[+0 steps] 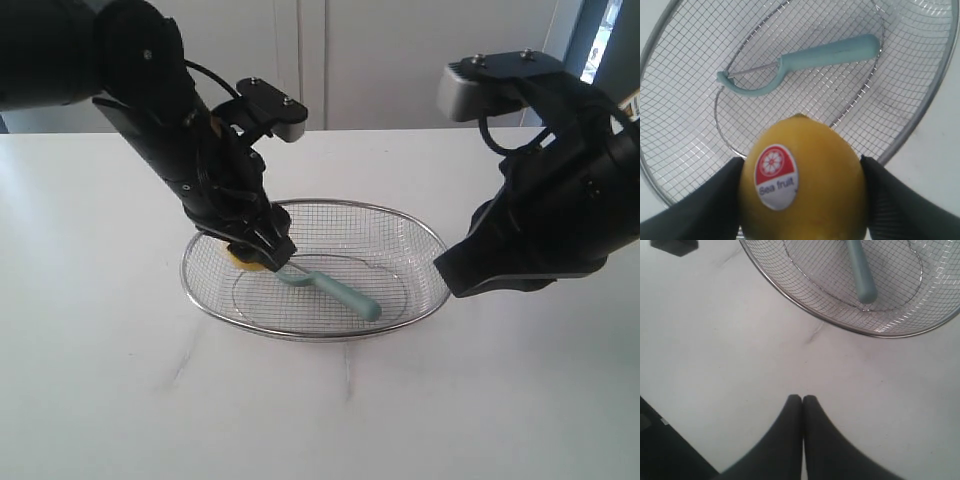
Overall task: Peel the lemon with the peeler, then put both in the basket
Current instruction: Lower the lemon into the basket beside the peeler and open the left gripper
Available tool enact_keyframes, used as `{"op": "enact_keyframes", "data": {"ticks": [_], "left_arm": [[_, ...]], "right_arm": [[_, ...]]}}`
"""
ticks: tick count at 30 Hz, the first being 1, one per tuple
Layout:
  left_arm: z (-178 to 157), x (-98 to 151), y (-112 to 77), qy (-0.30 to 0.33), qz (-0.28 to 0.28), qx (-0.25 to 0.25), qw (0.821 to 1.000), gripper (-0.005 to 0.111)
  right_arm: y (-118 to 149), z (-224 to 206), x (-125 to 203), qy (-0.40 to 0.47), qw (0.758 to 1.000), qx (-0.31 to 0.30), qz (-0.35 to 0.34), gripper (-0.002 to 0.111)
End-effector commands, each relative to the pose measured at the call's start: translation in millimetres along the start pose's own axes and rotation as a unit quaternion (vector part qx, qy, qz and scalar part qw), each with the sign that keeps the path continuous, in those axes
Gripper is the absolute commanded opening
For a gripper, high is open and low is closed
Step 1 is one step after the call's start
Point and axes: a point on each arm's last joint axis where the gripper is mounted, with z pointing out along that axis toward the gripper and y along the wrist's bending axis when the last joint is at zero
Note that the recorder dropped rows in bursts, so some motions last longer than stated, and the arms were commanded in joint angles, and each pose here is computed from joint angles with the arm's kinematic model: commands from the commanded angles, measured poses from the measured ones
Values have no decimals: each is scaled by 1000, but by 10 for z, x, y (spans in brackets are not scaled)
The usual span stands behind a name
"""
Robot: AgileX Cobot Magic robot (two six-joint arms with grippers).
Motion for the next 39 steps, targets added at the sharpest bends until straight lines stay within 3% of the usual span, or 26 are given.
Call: {"op": "enact_keyframes", "data": {"ticks": [1,21,39], "left_arm": [[137,-32,-8,0,-7,4,1000,0],[677,0,86,25,15,-17,999,0],[700,0,102,24,50,-20,998,0]], "right_arm": [[13,-12,8,-7,1000,-2,2,0],[13,-12,8,-7,1000,-2,2,0],[13,-12,8,-7,1000,-2,2,0]]}}
